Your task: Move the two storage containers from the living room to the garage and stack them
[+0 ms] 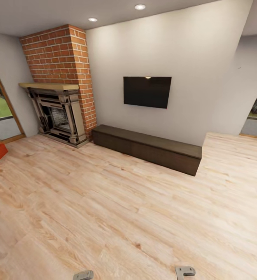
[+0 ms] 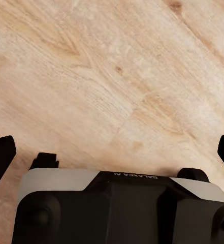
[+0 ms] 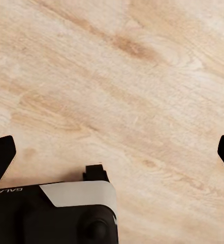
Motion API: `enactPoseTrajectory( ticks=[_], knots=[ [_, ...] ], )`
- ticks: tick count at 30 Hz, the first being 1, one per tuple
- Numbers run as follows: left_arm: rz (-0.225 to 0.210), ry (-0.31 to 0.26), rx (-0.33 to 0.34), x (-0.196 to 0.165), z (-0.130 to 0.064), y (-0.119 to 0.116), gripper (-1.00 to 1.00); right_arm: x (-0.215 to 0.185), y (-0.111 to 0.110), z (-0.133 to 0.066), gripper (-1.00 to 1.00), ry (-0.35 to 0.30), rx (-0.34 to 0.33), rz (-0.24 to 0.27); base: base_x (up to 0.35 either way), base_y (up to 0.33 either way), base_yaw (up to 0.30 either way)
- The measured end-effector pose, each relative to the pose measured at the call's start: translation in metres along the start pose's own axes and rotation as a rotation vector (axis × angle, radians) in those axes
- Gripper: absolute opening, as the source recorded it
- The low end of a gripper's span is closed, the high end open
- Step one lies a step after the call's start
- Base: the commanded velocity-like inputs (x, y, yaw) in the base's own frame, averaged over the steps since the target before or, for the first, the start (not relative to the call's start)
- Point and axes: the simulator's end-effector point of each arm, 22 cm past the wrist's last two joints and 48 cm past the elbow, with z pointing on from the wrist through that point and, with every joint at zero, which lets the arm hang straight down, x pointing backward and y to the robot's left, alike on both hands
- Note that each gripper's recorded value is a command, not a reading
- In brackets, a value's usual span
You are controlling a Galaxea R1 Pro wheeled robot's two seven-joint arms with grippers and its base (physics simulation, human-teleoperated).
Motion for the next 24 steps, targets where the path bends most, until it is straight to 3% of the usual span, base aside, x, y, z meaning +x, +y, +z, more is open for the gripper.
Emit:
enactPoseTrajectory(
  ticks=[13,24],
  knots=[
    [0.000,0.000,0.000,0.0000,0.0000,0.0001,1.00,-0.0001,-0.0001,0.0000,1.00,0.000,0.000,0.000,0.333,0.000,0.004],
    [0.000,0.000,0.000,0.0000,0.0000,0.0000,1.00,0.0002,0.0001,0.0000,1.00,0.000,0.000,0.000,0.333,0.000,0.109]
  ],
)
